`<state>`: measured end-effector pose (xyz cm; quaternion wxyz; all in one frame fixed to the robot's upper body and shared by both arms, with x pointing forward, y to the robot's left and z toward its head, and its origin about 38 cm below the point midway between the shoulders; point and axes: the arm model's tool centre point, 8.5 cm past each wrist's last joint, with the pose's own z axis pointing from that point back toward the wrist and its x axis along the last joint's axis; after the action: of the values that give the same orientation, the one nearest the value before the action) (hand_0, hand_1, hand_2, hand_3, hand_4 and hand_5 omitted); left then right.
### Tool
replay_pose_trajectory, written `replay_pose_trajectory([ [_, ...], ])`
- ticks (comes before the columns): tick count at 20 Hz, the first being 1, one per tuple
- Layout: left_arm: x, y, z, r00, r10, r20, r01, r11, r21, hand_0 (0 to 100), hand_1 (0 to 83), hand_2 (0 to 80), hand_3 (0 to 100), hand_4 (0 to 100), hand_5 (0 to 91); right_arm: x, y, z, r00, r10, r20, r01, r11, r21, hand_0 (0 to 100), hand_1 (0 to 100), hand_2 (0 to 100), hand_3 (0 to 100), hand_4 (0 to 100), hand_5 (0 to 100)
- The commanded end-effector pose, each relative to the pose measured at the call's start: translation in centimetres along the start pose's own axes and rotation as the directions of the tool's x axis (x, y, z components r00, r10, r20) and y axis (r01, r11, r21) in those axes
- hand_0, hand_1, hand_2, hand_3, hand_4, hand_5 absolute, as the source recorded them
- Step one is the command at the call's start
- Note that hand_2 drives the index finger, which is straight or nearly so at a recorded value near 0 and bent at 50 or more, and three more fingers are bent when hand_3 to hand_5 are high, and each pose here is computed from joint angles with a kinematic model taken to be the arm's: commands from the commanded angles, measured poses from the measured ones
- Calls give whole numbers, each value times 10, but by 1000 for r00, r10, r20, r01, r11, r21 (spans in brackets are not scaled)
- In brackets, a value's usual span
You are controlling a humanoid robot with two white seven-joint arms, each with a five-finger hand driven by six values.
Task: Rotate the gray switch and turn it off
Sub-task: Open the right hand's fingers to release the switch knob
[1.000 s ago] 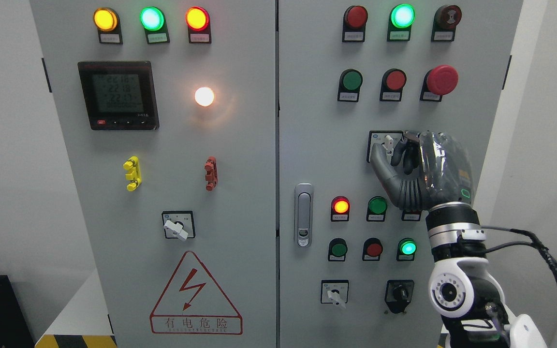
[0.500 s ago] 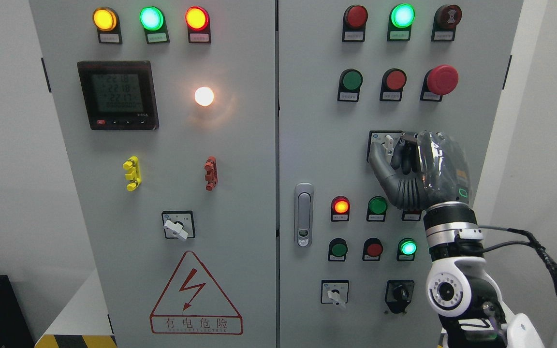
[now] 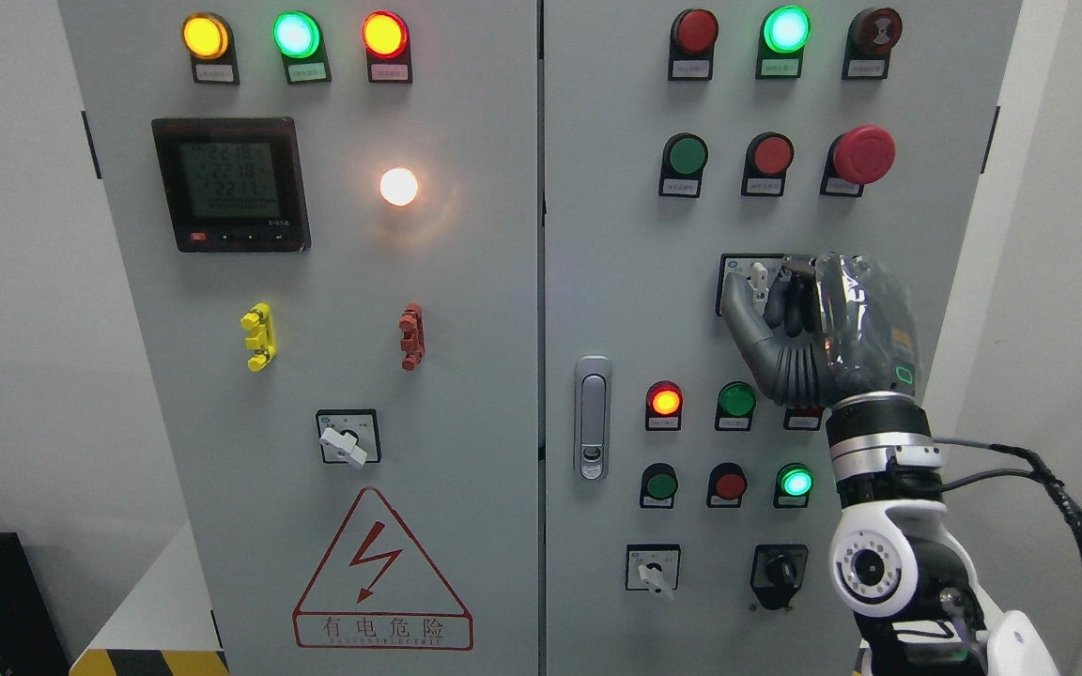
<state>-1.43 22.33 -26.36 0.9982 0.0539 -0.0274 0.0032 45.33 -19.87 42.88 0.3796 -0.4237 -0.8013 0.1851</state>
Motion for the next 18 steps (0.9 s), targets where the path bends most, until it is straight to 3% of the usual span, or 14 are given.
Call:
replay_pose_trajectory([
  [1,-9,0,1,999,22,-27,-22,1000,3,120,389,0,0,0,0,0,-11,1,1000,1,7,-1,1000,-29,525,332,733,1000,888,1000],
  [8,-8,0,1,999,22,-27,-22,1000,3,120,389,0,0,0,0,4,-29,7,999,23,30,-20,996,-89,524,352,723,999,887,1000],
  [13,-8,0,1,999,22,-27,-22,1000,2,120,389,0,0,0,0,7,-48,23,994,16,109,3,985,-175,522,377,629,940,802,981],
  [18,-8,0,1,999,22,-27,-22,1000,2,120,389,0,0,0,0,15,-58,46,978,28,206,18,975,-221,516,410,477,746,602,647],
])
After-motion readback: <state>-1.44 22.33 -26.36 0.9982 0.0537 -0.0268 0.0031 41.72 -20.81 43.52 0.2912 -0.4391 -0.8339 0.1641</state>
